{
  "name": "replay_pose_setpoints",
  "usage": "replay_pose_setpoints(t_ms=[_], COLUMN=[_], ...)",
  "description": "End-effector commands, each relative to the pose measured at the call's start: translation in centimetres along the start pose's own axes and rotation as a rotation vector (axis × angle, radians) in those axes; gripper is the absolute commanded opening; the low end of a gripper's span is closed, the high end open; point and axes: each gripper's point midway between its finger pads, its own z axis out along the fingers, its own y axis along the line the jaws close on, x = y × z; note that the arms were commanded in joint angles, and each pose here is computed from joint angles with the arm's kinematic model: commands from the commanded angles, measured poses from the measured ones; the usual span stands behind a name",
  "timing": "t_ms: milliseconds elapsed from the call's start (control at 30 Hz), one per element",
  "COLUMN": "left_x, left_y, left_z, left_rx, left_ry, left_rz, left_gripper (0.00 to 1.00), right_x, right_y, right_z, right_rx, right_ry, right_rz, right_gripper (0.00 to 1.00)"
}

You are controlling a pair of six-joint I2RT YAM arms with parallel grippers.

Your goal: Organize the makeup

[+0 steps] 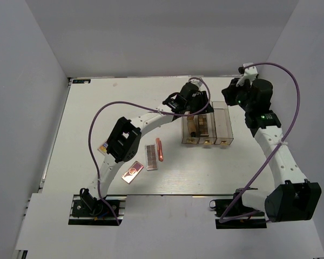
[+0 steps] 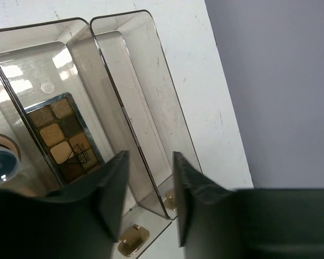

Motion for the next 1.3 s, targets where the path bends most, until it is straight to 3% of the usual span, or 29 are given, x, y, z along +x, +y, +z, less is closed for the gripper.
replay_pose_setpoints(t_ms=[0, 33, 133, 300, 333, 533, 700, 833, 1000, 1100, 1267], left_x=[-5.5, -5.4, -5.0, -3.4, -4.7, -2.3, 1.2, 3.5, 5.7, 6.2, 7.2], left_y=[-7.4, -7.3, -7.0, -3.0, -3.3, 5.2, 10.4, 12.6, 13.9, 14.0, 14.4], left_z=[-5.4, -6.1, -9.0, -14.7, -17.4, -25.7, -33.6, -38.6, -43.9, -45.5, -46.6], left_rx=[0.131, 0.120, 0.088, -0.037, -0.068, -0.405, -0.604, -0.696, -0.727, -0.723, -0.764], left_ry=[-0.118, -0.116, -0.112, -0.116, -0.180, -0.234, -0.291, -0.356, -0.460, -0.489, -0.470], left_rz=[0.076, 0.094, 0.111, 0.079, 0.087, 0.006, -0.131, -0.244, -0.375, -0.409, -0.437], left_gripper=[0.45, 0.37, 0.27, 0.25, 0.26, 0.43, 0.67, 0.76, 0.79, 0.79, 0.80], right_x=[-2.0, -1.8, -2.1, -0.7, 0.4, 3.4, 9.3, 14.3, 20.4, 21.7, 23.7], right_y=[4.7, 5.6, 8.7, 12.2, 12.5, 14.6, 18.9, 23.0, 26.1, 28.3, 30.9], right_z=[-2.3, -3.2, -4.9, -6.7, -6.6, -6.0, -5.2, -4.6, -3.1, -2.6, -2.1], right_rx=[-0.276, -0.326, -0.512, -0.782, -0.810, -0.874, -0.930, -0.945, -0.871, -0.860, -0.839], right_ry=[-0.096, -0.112, -0.164, -0.079, -0.025, 0.096, 0.335, 0.521, 0.824, 0.874, 0.963], right_rz=[-0.137, -0.154, -0.229, -0.236, -0.205, -0.241, -0.256, -0.324, -0.283, -0.263, -0.218], right_gripper=[0.15, 0.19, 0.35, 0.44, 0.46, 0.46, 0.44, 0.42, 0.43, 0.47, 0.70])
